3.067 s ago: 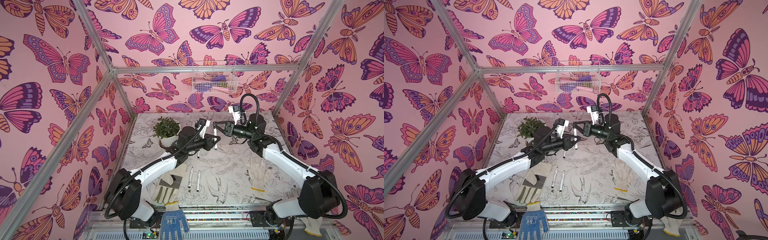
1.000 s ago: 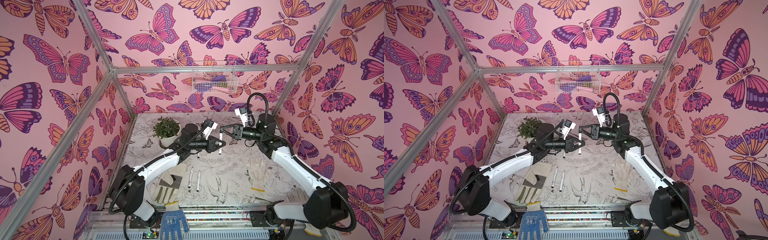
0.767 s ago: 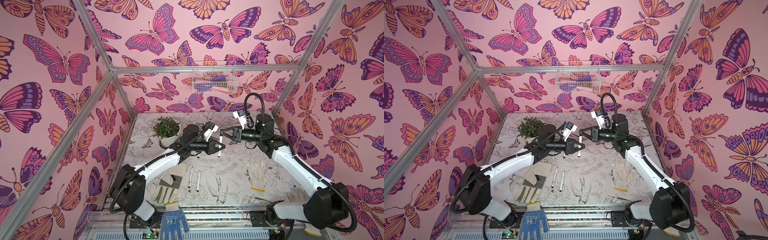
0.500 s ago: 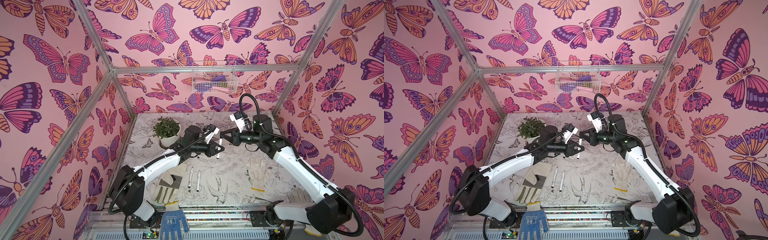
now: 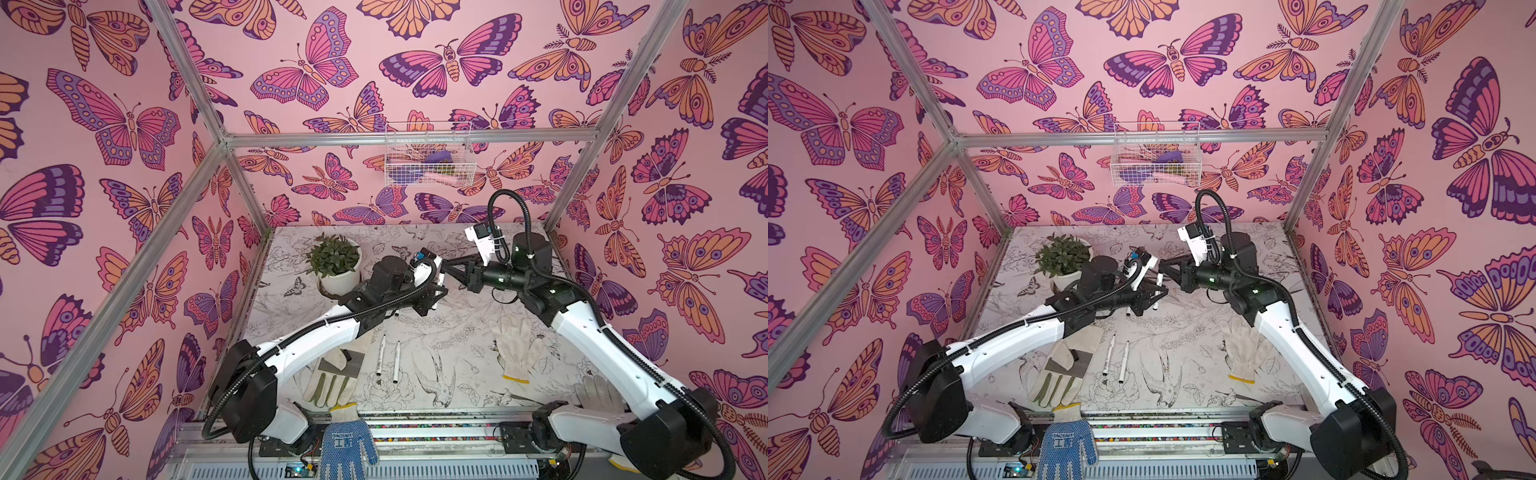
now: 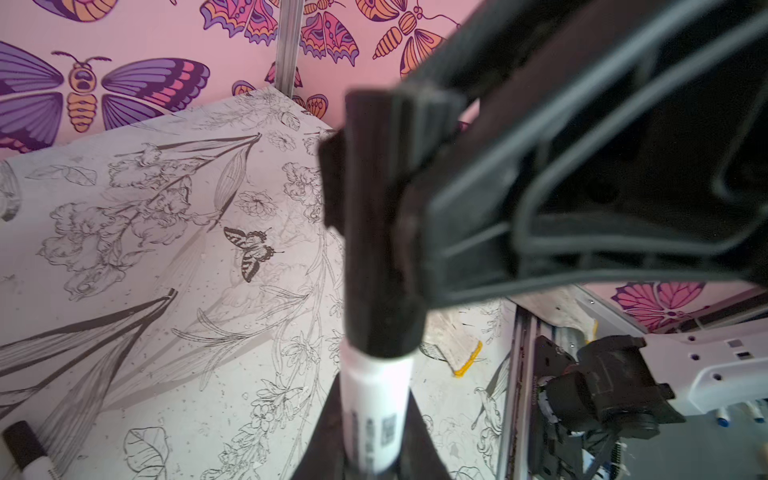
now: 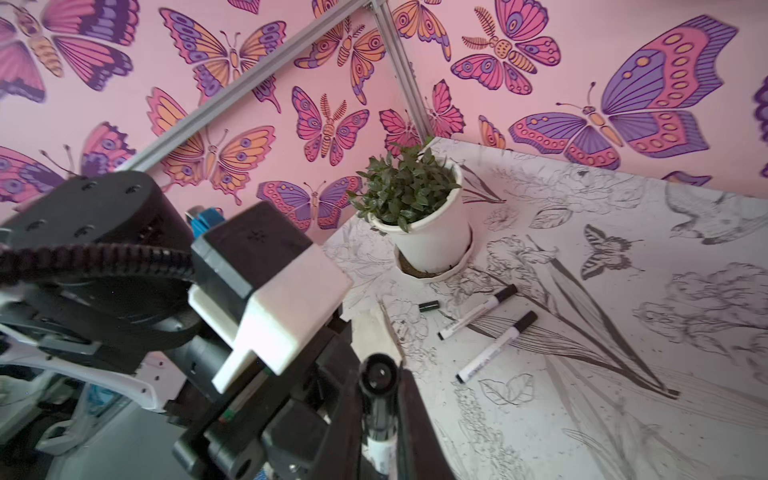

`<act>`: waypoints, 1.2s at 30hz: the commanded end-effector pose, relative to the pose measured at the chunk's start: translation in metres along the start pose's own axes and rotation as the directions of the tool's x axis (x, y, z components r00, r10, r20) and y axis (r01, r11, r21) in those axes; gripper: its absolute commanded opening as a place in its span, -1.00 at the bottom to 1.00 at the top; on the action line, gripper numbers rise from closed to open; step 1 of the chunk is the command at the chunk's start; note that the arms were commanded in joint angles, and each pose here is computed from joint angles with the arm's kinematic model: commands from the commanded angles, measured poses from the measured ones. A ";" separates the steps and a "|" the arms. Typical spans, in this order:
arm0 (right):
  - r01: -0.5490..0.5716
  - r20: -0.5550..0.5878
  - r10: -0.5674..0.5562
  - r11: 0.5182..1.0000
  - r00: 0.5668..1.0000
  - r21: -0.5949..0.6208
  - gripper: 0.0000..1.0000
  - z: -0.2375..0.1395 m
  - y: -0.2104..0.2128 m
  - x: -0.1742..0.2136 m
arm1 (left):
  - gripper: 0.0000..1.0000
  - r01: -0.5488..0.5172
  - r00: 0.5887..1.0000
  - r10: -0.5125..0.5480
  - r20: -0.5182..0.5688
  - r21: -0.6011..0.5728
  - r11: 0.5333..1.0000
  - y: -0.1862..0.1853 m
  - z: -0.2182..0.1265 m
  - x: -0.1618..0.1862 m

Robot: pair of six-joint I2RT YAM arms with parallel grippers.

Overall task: Insert the pens into the pen caps
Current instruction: 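Press the cap onto the marker tip with the right while the left holds, then open the right gripper off the cap while the left holds the marker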

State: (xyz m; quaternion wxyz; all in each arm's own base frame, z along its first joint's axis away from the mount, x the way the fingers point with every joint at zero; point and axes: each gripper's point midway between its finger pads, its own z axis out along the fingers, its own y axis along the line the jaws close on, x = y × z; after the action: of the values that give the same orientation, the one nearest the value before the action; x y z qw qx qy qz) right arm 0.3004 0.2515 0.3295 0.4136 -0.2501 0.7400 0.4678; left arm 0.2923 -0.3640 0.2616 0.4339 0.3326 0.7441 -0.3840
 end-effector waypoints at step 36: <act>-0.014 -0.083 0.007 0.997 0.997 -0.082 -0.11 -0.023 0.036 0.002 | -1.00 -0.261 0.940 0.275 0.203 -0.095 0.961 -0.020 -0.010 -0.021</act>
State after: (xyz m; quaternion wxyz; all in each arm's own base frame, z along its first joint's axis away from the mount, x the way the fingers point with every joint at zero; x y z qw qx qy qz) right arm 0.2704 0.2494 0.3319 0.3562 -0.2734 0.7504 0.4850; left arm 0.2841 -0.3692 0.2720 0.5451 0.3752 0.6766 -0.3229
